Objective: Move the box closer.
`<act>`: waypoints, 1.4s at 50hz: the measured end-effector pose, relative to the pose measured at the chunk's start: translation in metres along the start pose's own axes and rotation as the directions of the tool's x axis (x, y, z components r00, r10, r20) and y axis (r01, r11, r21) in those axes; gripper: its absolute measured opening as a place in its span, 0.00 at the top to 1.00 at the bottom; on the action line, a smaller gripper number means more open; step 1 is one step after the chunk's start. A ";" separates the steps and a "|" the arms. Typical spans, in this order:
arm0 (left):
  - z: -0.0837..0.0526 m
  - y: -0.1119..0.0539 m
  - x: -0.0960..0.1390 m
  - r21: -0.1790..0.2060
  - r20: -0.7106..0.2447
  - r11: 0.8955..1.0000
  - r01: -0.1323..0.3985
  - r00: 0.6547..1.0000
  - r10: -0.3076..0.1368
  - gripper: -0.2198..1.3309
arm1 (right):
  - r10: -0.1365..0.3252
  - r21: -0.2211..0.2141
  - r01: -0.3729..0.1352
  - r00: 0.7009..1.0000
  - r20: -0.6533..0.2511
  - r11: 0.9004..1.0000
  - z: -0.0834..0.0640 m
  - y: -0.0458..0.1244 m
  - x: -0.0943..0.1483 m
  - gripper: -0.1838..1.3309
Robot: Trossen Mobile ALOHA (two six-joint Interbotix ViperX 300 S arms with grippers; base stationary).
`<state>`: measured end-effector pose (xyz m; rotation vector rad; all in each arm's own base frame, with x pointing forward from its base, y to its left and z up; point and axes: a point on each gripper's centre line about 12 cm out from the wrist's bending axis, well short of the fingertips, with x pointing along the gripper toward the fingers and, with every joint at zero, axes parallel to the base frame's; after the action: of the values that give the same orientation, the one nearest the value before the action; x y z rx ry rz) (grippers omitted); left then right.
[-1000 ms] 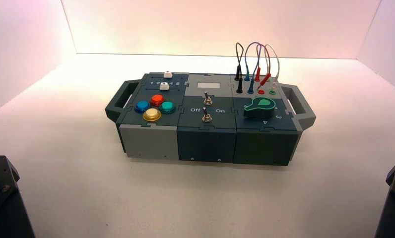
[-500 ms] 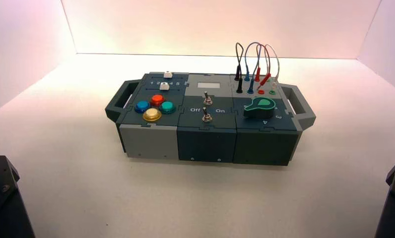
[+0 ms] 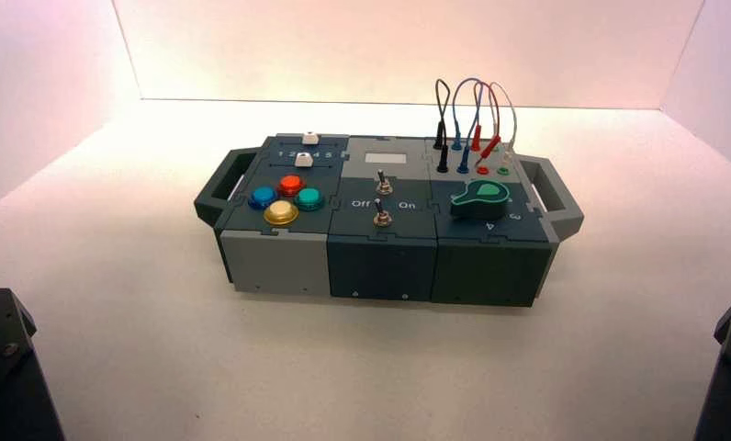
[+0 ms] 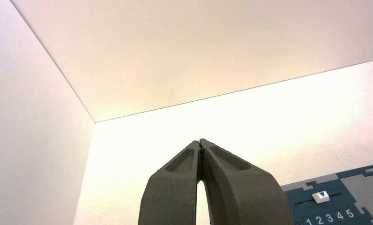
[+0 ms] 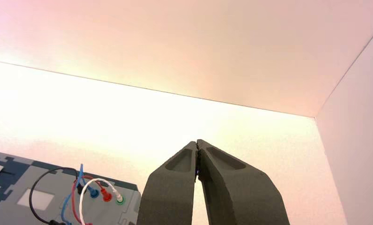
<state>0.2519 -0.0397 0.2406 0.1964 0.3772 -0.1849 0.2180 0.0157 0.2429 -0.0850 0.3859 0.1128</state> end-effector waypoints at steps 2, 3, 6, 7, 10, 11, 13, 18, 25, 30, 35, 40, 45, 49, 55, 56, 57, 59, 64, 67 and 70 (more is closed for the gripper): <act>-0.001 0.000 0.000 0.000 -0.002 1.000 0.000 1.000 0.000 0.96 | 0.000 0.000 0.000 1.000 0.000 1.000 0.000 0.000 0.000 0.97; 0.000 0.000 0.000 0.000 0.000 1.000 0.000 1.000 0.000 0.96 | 0.000 0.000 0.000 1.000 0.000 1.000 0.000 0.000 0.000 0.97; -0.001 0.000 0.000 0.000 -0.002 1.000 0.000 1.000 0.000 0.96 | 0.000 0.000 0.000 1.000 0.000 1.000 0.000 0.000 0.000 0.97; 0.000 0.000 0.000 0.000 0.000 1.000 0.000 1.000 0.000 0.96 | 0.000 0.000 0.000 1.000 0.000 1.000 0.000 0.000 0.000 0.97; -0.001 0.000 0.000 0.000 -0.002 1.000 0.000 1.000 0.000 0.96 | 0.000 0.002 0.000 1.000 0.000 1.000 0.000 0.000 0.000 0.97; -0.001 0.000 0.000 0.000 -0.002 1.000 0.000 1.000 0.000 0.96 | 0.000 0.000 0.000 1.000 0.002 1.000 0.001 0.000 0.000 0.97; 0.000 0.000 0.000 0.000 -0.002 1.000 0.000 1.000 0.000 0.96 | 0.000 0.002 0.000 1.000 0.000 1.000 0.000 0.000 0.000 0.97; 0.000 0.000 0.000 -0.002 0.000 1.000 0.000 1.000 0.000 0.96 | 0.000 0.000 0.000 1.000 0.000 1.000 0.000 0.000 0.000 0.97; 0.000 0.000 0.000 0.000 -0.002 1.000 0.000 1.000 0.000 0.96 | 0.000 0.000 0.000 1.000 0.000 1.000 0.000 0.000 0.000 0.97; -0.001 0.000 0.000 0.000 -0.003 1.000 0.001 1.000 -0.001 0.96 | 0.000 0.000 0.000 1.000 0.000 1.000 0.000 0.000 0.000 0.97; -0.001 0.000 0.001 0.002 -0.005 1.000 0.001 1.000 -0.001 0.96 | 0.000 0.000 0.000 1.000 0.000 1.000 0.000 0.000 0.000 0.97; -0.001 0.000 0.000 0.000 -0.003 1.000 0.001 1.000 -0.001 0.96 | 0.000 0.000 0.000 1.000 0.000 1.000 0.000 0.000 0.000 0.97; -0.001 0.000 0.000 0.002 -0.003 1.000 0.001 1.000 -0.001 0.96 | 0.000 0.000 0.000 1.000 0.000 1.000 0.000 0.000 0.000 0.97; 0.000 0.000 0.000 0.003 -0.002 1.000 0.000 1.000 0.000 0.96 | 0.000 0.000 0.000 1.000 0.000 1.000 0.000 0.000 0.000 0.97; -0.001 0.000 0.001 0.003 -0.006 1.000 0.001 1.000 -0.001 0.96 | 0.000 0.000 0.000 1.000 0.000 1.000 0.000 0.000 0.000 0.97; -0.001 0.000 0.002 0.003 -0.006 1.000 0.001 1.000 -0.001 0.96 | 0.000 0.000 0.000 1.000 0.000 1.000 0.000 0.000 0.000 0.97; -0.001 0.000 0.002 0.002 -0.006 1.000 0.001 1.000 -0.001 0.96 | 0.000 0.000 0.000 1.000 0.000 1.000 0.000 0.000 0.000 0.97; -0.002 0.000 0.002 0.003 -0.008 1.000 0.001 1.000 -0.001 0.96 | 0.000 0.000 0.000 1.000 -0.003 1.000 0.000 0.000 0.001 0.97; -0.003 0.000 0.002 0.002 -0.012 1.000 0.002 1.000 -0.002 0.96 | 0.001 0.000 -0.001 1.000 -0.008 1.000 -0.001 0.000 0.001 0.97; -0.003 0.000 0.002 0.002 -0.011 1.000 0.001 1.000 -0.001 0.96 | 0.001 0.000 -0.001 1.000 -0.008 1.000 -0.001 0.000 0.001 0.97; -0.002 0.000 0.002 0.003 -0.009 1.000 0.001 1.000 -0.001 0.96 | 0.001 0.000 -0.001 1.000 -0.006 1.000 -0.001 0.000 0.001 0.97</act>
<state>0.2531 -0.0399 0.2380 0.2001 0.3862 -0.1859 0.2187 0.0158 0.2416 -0.0850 0.3920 0.1131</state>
